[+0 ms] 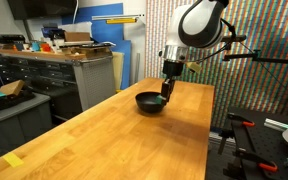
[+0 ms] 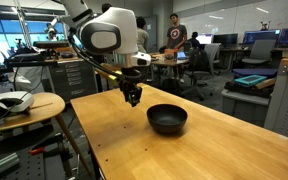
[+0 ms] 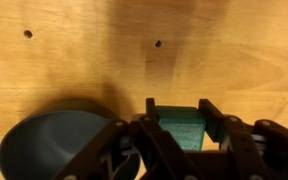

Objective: Put the green block inside the black bowl

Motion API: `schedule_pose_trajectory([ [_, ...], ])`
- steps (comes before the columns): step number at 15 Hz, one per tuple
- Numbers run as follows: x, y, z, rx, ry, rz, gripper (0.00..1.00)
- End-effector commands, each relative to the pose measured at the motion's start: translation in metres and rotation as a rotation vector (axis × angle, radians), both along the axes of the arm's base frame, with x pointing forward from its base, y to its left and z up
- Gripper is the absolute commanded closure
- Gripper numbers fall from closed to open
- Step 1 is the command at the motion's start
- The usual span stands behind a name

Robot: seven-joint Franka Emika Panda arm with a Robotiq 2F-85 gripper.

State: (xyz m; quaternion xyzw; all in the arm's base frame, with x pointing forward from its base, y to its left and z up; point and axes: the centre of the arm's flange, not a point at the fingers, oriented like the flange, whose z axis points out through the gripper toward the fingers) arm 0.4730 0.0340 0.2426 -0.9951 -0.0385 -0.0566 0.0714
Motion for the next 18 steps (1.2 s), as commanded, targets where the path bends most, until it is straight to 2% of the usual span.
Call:
schedule_pose_trajectory([
  [1,0.023,-0.024,0.025,0.028,-0.025,-0.051,0.78],
  [8,0.073,-0.071,0.041,0.043,-0.023,-0.129,0.78],
  [14,0.110,-0.107,0.004,0.066,0.061,-0.190,0.78],
  [18,0.124,-0.116,-0.024,0.081,0.119,-0.207,0.78],
])
